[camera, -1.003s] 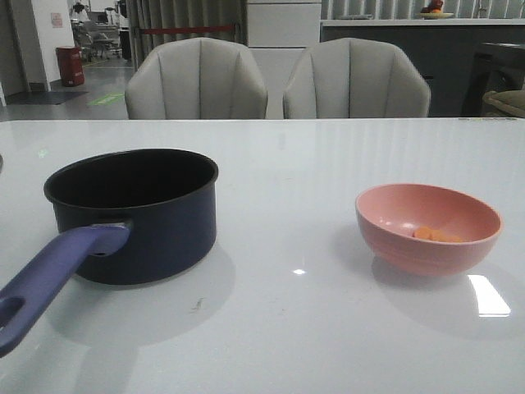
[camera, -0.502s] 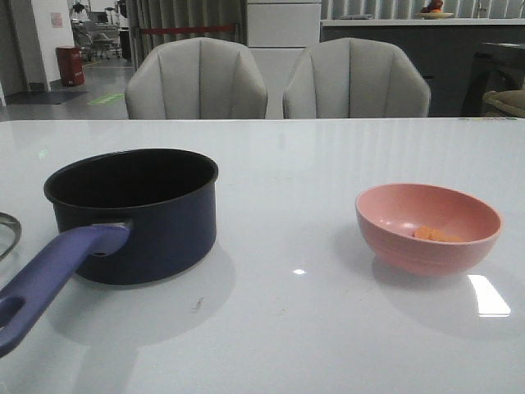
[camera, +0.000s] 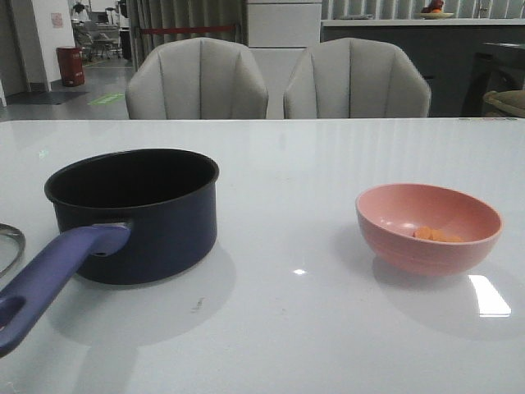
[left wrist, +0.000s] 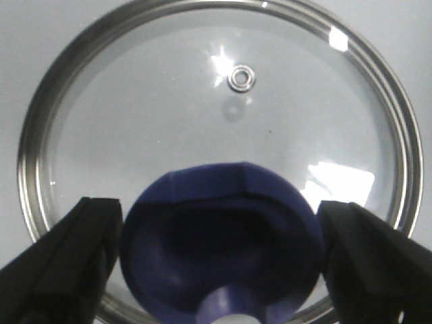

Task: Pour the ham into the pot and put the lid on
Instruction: 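Lift the glass lid with the left gripper and set it beside the pot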

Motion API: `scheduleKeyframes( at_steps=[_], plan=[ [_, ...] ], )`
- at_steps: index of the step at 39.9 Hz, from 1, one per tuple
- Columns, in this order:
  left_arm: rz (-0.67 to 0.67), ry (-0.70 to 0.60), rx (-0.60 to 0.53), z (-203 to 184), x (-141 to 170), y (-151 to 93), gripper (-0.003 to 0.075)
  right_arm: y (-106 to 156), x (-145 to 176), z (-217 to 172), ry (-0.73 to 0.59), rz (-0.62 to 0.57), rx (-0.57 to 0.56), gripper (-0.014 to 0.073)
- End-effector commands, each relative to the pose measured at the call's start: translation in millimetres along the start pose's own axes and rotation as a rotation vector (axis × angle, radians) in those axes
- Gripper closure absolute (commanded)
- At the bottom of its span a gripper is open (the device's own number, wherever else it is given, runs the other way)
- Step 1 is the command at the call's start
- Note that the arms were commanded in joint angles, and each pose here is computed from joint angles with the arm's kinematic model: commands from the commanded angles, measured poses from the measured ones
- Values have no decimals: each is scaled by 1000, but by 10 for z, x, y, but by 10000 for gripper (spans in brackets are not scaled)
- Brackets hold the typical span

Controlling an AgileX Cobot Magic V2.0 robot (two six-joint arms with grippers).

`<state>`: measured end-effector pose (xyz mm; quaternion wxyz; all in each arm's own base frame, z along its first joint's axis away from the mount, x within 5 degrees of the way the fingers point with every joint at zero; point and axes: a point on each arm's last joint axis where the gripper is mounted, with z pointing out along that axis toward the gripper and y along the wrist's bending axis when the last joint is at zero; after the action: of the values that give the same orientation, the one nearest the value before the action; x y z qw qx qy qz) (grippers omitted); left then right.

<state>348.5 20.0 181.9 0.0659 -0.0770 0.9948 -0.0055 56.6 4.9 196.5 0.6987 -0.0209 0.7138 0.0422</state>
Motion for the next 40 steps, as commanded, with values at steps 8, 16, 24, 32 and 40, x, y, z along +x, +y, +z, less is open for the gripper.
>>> scheduleKeyframes(
  at_steps=[8, 16, 24, 32, 40],
  plan=[
    [18, -140, 3, -601, -165, -9, 135, 4, -99, -23, -105, -14, 0, 435],
    [67, -266, 56, -1040, -61, -47, 135, 4, -99, -23, -105, -14, 0, 435],
    [118, -437, 103, -1453, 204, -139, 135, 4, -99, -23, -105, -14, 0, 435],
    [113, -658, 108, -1718, 646, -75, 135, 4, -99, -23, -105, -14, 0, 435],
    [170, -878, 166, -1958, 1253, -155, 135, 4, -99, -23, -105, -14, 0, 435]
  ],
)
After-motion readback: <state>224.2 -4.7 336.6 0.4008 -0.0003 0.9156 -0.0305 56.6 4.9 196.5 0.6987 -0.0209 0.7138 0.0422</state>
